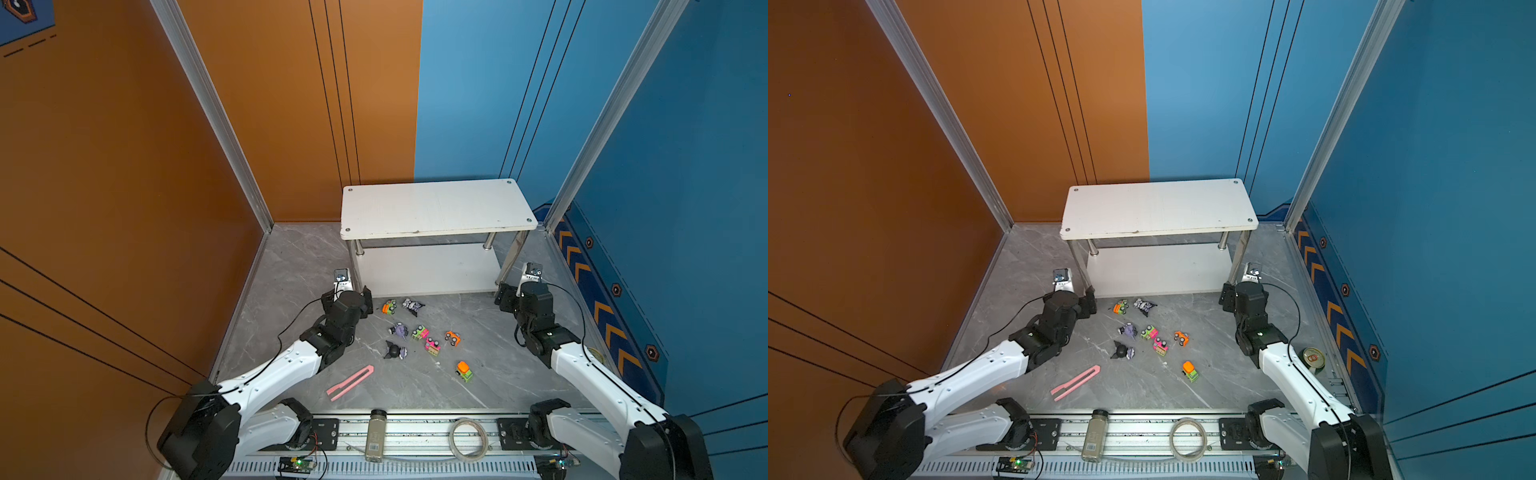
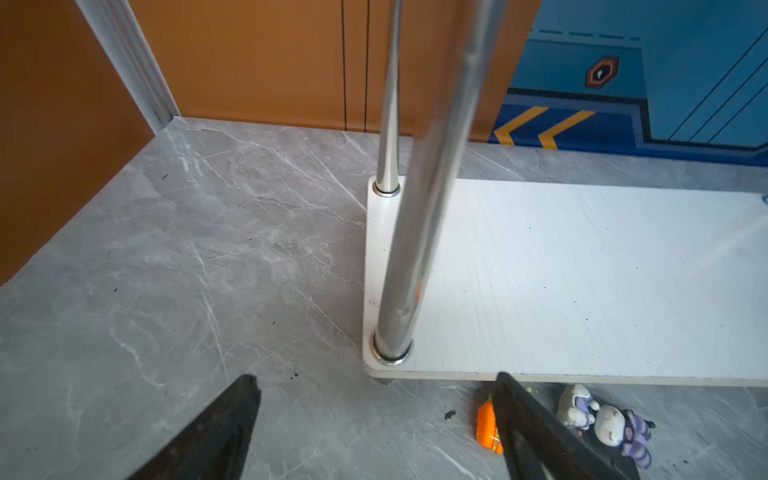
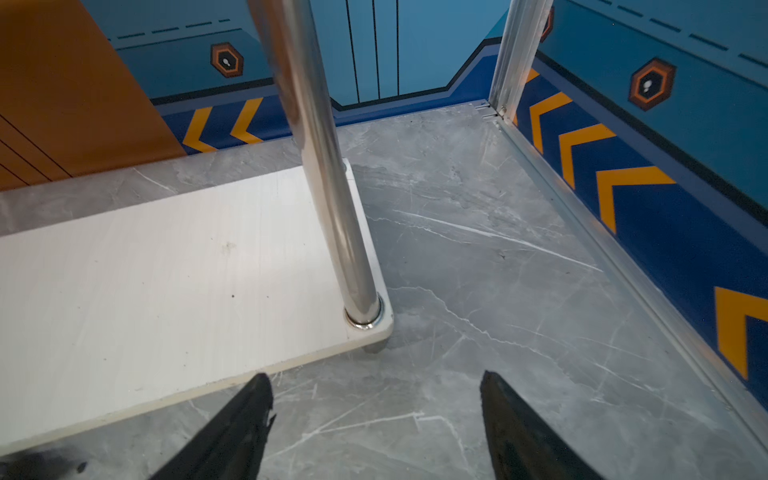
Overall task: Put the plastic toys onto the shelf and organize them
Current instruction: 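Move the left and right grippers down over the scattered toys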
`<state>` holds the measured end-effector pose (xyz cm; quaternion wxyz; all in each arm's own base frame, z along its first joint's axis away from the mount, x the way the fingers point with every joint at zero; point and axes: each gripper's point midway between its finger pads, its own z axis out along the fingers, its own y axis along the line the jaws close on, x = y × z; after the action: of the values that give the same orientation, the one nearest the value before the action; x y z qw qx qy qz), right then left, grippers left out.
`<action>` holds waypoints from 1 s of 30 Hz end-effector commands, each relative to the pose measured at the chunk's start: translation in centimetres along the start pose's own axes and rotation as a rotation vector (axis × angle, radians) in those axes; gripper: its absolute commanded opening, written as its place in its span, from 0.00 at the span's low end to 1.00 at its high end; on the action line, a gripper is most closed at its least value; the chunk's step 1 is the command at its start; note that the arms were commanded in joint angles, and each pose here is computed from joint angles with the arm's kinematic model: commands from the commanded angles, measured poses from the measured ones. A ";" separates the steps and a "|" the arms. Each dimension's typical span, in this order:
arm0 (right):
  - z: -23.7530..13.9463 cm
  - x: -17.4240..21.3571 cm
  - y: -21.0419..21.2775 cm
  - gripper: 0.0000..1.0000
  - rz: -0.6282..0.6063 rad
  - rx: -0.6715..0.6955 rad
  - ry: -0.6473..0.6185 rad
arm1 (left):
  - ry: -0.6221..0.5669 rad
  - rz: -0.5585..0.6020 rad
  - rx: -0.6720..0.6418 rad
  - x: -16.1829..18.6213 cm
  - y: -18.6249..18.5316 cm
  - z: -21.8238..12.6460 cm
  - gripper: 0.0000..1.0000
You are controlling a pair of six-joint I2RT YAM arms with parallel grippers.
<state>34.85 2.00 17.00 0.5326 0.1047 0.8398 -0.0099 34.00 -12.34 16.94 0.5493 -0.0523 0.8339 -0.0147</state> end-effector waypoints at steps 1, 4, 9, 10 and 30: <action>0.9 -1.9 1.5 0.78 0.023 -0.059 -0.023 | -0.003 0.024 0.036 -1.7 -1.9 1.0 0.82; 1.9 -2.4 2.3 0.76 0.015 -0.082 -0.019 | -0.003 0.027 0.043 -2.7 -2.5 2.3 0.77; 3.7 -2.6 3.7 0.73 -0.002 -0.109 0.008 | 0.011 -0.012 0.059 -4.0 -2.6 5.4 0.75; 4.0 -2.6 4.0 0.73 -0.004 -0.116 0.014 | 0.016 -0.022 0.064 -4.2 -2.7 6.1 0.75; 2.8 -0.5 8.7 0.72 -0.154 -0.152 0.078 | 0.023 -0.056 0.163 -5.7 -5.7 8.6 0.94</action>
<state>41.41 9.07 16.48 0.5049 0.0167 0.8624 0.0318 45.57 -15.44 17.64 0.5341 -0.0350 0.8429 -0.0549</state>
